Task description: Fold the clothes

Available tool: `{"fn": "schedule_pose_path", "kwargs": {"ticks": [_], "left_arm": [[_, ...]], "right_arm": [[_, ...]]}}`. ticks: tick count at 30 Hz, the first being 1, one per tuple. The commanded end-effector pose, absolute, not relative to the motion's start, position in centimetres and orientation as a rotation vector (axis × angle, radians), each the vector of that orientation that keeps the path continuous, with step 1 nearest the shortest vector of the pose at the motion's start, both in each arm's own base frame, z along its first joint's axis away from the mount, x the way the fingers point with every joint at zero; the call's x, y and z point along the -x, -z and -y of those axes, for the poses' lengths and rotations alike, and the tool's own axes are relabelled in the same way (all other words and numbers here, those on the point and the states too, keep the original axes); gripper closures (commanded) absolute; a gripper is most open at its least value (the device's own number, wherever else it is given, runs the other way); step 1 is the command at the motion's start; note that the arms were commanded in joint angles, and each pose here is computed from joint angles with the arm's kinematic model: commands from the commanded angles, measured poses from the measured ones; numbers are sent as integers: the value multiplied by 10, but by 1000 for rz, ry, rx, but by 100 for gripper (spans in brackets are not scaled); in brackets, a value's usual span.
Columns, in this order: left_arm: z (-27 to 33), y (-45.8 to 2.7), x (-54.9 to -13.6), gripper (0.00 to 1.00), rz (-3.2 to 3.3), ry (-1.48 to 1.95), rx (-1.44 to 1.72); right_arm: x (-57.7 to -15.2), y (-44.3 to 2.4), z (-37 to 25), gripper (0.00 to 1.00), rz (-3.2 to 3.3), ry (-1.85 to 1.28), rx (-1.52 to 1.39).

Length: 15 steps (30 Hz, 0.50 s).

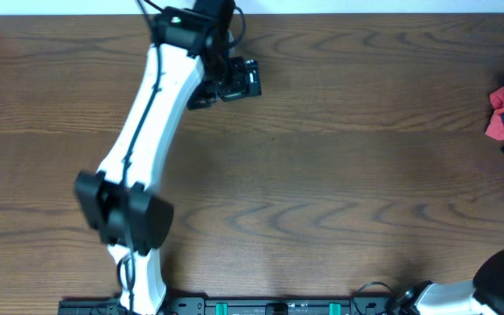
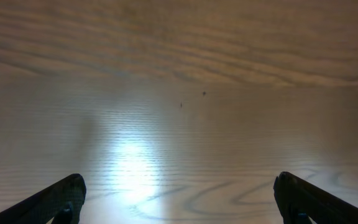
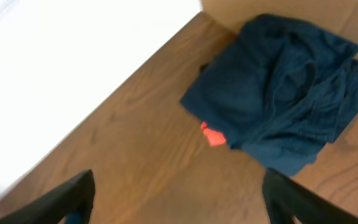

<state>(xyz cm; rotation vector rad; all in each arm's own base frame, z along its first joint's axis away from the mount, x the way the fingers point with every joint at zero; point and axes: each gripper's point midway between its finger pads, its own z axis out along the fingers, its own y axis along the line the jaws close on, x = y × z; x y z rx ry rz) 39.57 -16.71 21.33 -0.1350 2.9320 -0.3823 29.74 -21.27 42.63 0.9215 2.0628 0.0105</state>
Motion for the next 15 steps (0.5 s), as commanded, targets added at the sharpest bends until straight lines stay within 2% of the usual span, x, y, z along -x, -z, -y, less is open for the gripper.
{"fn": "schedule_pose_path", "kwargs": {"ticks": [1,2,8,15], "left_arm": [[144,-252,-388,2,-2816,269,116],[138,-263,-385,2,-2781,248,120],[106,-331,-361,2,-2570,157,158],[70,-403,-314,2,-2337,123,210]], "right_arm": [[-284,-444,180,4,-2073,-37,-796],[-279,-446,173,1,-2074,-51,-789],[-256,-447,146,1,-2103,-92,-788],[-245,-430,136,1,-2176,-138,-846]]}}
